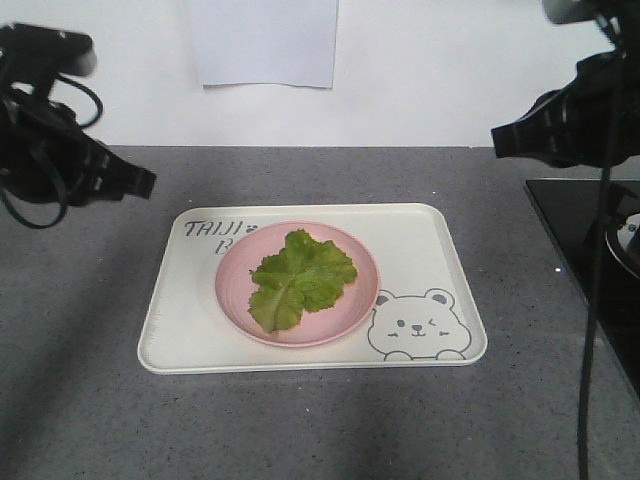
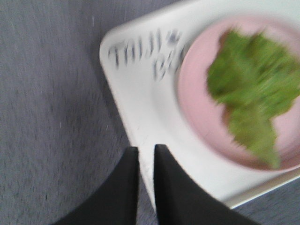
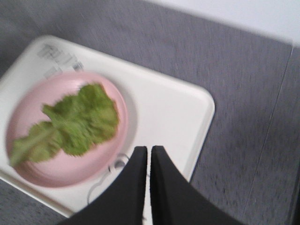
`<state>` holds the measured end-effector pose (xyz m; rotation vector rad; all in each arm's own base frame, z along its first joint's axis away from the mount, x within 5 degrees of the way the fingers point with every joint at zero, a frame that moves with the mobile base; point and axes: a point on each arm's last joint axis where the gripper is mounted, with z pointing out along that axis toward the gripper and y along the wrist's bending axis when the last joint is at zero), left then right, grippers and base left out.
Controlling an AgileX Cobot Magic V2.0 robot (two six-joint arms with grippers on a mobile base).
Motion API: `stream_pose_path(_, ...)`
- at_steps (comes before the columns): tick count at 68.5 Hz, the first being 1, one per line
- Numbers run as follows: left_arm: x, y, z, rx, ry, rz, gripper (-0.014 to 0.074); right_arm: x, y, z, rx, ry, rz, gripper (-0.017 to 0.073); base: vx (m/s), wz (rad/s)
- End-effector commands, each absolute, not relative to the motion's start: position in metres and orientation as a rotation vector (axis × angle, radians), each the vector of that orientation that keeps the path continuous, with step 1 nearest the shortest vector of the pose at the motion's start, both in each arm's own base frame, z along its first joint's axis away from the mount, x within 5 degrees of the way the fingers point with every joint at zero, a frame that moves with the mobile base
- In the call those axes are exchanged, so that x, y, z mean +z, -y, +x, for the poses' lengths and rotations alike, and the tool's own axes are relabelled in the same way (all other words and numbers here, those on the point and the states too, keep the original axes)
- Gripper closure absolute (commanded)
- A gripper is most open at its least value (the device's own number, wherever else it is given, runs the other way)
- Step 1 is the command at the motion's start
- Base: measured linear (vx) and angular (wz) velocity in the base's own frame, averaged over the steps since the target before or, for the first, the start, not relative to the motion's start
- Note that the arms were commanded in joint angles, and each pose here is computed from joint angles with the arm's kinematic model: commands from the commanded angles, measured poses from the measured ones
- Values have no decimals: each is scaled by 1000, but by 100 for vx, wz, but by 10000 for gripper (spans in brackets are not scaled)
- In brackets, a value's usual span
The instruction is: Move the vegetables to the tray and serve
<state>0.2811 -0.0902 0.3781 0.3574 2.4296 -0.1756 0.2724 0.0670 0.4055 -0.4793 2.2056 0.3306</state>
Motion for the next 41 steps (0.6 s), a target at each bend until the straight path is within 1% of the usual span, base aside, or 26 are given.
stream_pose_path(1, 432, 87, 251, -280, -2152, 347, 601, 449, -66, 245, 338, -1978, -485, 568, 0, 0)
stream_pose_path(9, 464, 80, 216, -304, -1977, 415, 601, 470, -64, 213, 322, -1862, -544, 566, 0, 0)
stream_pose_path(13, 476, 76, 197, -306, -1914, 444, 601, 472, -62, 199, 313, -1815, -551, 565, 0, 0)
stream_pose_path(18, 483, 70, 176, -303, -1856, 468, 601, 468, -58, 179, 277, -1752, -564, 565, 0, 0)
stream_pose_path(22, 481, 66, 161, -295, -1827, 481, 601, 455, -55, 168, 247, -1739, -561, 565, 0, 0)
stream_pose_path(29, 460, 59, 142, -294, -1822, 470, 601, 423, -48, 145, 193, -1717, -550, 565, 0, 0)
stream_pose_path(41, 392, 51, 119, -310, -1853, 431, 600, 358, -38, 111, 113, -1715, -547, 565, 0, 0)
